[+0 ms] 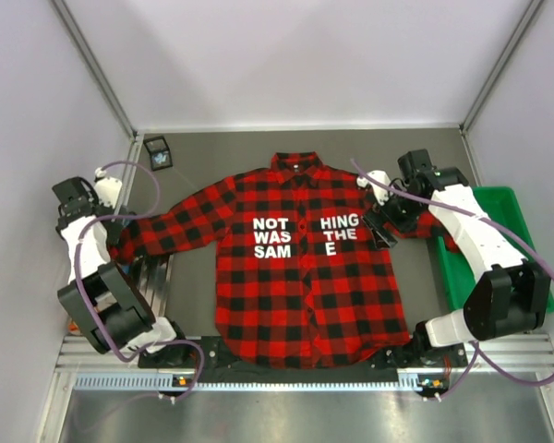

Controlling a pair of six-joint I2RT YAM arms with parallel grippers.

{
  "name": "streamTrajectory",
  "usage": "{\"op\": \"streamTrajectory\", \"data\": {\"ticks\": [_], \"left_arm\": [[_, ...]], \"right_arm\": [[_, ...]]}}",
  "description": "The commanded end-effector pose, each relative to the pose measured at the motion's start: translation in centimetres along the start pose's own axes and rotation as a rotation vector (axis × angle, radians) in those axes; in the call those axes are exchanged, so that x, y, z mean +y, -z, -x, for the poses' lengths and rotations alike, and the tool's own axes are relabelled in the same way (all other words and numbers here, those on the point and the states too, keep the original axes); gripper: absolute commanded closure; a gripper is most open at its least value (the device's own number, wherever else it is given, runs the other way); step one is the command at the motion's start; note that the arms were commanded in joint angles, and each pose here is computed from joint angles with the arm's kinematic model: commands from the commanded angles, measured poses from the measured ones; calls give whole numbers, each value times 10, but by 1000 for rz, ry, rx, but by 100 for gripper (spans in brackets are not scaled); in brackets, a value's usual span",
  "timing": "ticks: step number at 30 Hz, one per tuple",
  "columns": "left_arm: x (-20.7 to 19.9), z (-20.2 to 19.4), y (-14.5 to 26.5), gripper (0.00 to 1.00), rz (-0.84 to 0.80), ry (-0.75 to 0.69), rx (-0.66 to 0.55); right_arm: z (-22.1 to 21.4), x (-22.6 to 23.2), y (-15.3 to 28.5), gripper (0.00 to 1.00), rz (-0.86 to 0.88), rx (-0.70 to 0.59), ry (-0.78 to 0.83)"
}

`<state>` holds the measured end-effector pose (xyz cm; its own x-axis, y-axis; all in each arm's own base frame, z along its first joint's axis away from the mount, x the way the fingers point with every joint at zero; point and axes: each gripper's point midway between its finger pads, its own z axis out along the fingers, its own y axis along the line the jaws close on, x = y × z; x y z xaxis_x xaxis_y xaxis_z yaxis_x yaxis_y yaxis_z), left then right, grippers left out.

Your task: Pin the brooch onto the clothing

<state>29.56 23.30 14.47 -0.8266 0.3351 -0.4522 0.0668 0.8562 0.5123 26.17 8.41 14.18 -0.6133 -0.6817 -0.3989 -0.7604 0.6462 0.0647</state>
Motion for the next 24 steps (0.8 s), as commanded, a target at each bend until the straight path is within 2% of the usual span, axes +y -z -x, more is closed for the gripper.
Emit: {"op": "streamTrajectory", "data": {"ticks": [1, 3, 4, 7, 8, 12, 15, 16, 18, 20, 22, 24], "left_arm": [[-1, 33, 28, 4, -106, 37, -147], [-15, 48, 49, 1, -196, 17, -226], [-29, 67, 62, 1, -286, 4, -329], [-66, 77, 100, 1, -447, -84, -428], [-90, 81, 111, 1, -524, -129, -443], [-135, 93, 131, 1, -627, -187, -463], [-166, 106, 141, 1, -690, -200, -450], [-186, 107, 149, 2, -752, -250, -444], [-218, 83, 159, 7, -892, -315, -361], [-240, 62, 170, 9, -1006, -464, -368], [-261, 19, 185, 13, -1150, -549, -301], [-273, -16, 188, 16, -1217, -703, -290]], "right_arm": [[0, 10, 22, 5, -6, -38, 61], [-3, 17, 28, 5, 7, -46, 78], [-8, 22, 29, 4, 21, -32, 75], [-21, 35, 32, 5, 46, -29, 74], [-23, 38, 31, 5, 50, -31, 73], [-34, 48, 30, 5, 60, -36, 64], [-24, 52, 38, 5, 67, -87, 52], [-21, 53, 40, 5, 68, -96, 50], [-18, 53, 42, 5, 70, -105, 46], [-18, 54, 41, 5, 77, -108, 49], [-20, 58, 38, 6, 98, -105, 46], [-18, 66, 35, 7, 141, -120, 38]]}}
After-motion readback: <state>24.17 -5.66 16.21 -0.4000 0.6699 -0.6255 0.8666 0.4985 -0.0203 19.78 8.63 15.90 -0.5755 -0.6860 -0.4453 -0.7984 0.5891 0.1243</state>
